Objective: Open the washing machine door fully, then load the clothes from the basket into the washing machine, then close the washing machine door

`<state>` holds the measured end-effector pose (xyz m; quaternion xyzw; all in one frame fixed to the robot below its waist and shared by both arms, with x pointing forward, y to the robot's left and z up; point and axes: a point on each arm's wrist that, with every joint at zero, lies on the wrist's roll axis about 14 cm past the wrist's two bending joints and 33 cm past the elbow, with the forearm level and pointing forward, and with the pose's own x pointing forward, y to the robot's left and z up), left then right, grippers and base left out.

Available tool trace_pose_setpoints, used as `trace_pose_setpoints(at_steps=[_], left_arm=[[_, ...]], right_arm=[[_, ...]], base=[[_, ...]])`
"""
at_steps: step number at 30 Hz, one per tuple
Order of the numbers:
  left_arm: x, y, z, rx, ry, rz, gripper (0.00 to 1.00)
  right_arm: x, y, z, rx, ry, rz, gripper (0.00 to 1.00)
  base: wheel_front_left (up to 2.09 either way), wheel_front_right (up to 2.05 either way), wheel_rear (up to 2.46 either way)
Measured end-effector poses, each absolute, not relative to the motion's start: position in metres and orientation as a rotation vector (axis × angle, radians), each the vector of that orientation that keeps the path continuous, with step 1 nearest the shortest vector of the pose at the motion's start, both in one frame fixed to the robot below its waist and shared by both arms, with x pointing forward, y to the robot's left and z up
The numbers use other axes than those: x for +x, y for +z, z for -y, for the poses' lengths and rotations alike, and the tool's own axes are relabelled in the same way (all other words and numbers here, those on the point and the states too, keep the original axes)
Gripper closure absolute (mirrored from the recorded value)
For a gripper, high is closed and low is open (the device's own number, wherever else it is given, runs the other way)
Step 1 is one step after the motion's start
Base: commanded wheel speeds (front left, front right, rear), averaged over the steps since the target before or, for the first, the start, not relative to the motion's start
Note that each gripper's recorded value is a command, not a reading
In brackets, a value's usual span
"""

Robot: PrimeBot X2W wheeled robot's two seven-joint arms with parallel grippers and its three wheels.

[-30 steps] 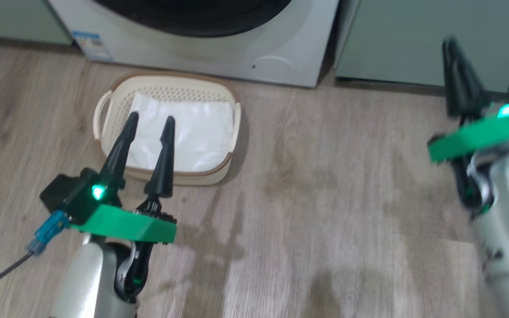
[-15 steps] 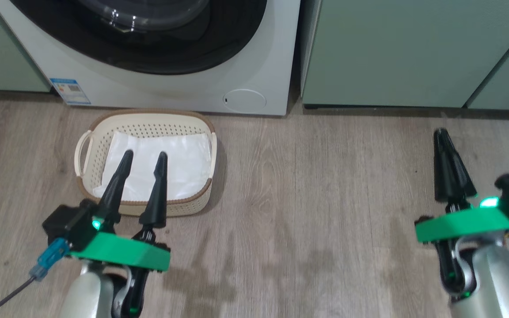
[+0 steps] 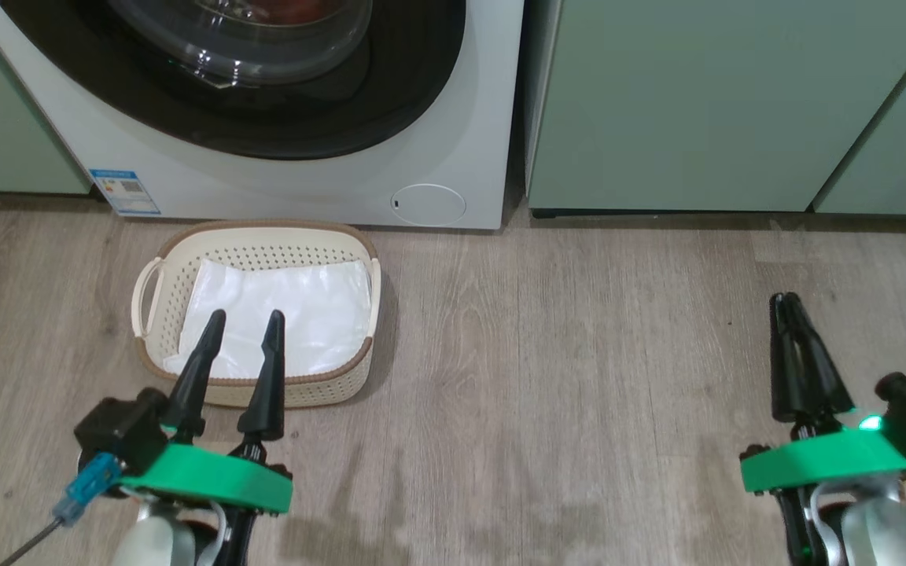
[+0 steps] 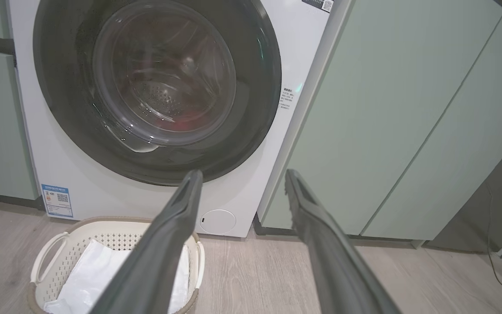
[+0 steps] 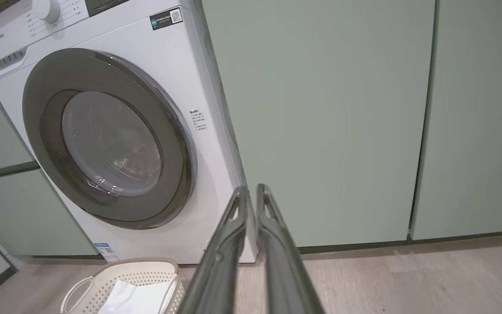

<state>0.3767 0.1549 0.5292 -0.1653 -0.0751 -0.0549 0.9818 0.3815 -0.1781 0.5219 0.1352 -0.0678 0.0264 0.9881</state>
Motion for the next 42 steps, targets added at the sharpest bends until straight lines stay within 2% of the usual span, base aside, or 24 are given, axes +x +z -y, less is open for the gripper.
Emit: trace_pose_setpoints(at_steps=[1, 42], left_arm=[[0.376, 0.529, -0.154, -0.323, -0.113, 0.151, 0.00], [0.359, 0.529, -0.159, -0.274, -0.092, 0.150, 0.00]], right_arm=[[0.380, 0.523, 0.179, 0.245, 0.053, 0.141, 0.00], [0.370, 0.528, 0.175, 0.234, 0.069, 0.153, 0.00]], base=[[0.00, 0.00, 0.00], [0.00, 0.00, 0.00]])
